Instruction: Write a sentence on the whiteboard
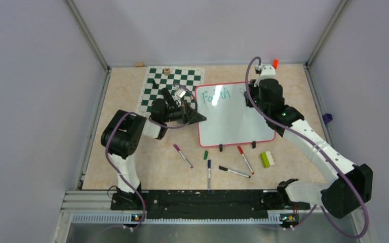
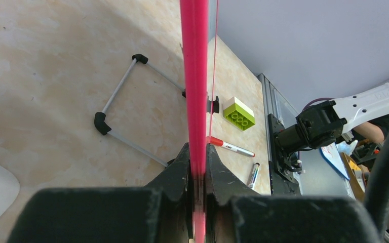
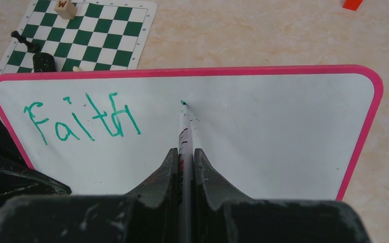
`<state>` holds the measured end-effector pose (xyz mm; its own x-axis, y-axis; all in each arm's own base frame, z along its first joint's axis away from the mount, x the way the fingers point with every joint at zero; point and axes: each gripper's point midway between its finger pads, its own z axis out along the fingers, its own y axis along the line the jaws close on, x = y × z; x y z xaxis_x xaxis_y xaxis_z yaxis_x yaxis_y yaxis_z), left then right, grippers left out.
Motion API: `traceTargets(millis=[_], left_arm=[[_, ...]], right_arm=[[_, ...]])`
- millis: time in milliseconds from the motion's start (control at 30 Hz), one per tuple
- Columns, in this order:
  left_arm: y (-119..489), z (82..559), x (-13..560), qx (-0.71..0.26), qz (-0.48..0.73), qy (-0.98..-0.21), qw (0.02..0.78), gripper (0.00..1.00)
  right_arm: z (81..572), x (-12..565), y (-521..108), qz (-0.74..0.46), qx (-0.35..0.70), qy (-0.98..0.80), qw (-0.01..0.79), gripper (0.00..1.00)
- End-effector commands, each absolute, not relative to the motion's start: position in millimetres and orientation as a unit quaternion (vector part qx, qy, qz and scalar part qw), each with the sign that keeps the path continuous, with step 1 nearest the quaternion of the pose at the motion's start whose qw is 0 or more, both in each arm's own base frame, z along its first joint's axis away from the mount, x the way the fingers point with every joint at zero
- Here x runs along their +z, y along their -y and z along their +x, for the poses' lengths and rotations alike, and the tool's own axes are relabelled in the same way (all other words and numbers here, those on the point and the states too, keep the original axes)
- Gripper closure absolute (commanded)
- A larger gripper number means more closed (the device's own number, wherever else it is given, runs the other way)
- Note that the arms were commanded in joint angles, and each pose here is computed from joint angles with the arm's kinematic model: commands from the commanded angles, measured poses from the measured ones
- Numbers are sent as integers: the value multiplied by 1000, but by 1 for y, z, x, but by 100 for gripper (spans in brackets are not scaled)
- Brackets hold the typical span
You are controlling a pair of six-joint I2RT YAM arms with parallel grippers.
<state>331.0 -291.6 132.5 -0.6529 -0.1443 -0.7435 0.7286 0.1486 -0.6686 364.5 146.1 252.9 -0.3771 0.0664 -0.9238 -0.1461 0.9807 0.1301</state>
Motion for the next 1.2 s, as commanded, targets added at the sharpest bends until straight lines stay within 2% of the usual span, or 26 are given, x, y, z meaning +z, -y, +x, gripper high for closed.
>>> traceTargets(millis=[0, 267, 1167], left_arm=[[285, 342, 126, -600, 208, -682, 364, 100], [285, 341, 126, -598, 206, -683, 365, 100], [285, 342, 127, -595, 209, -684, 366, 100]], right_arm=[[363, 277, -140, -11, 102, -808, 581, 100], [351, 288, -138, -17, 118, -796, 594, 100], [362, 243, -143, -22, 95, -829, 550, 100]])
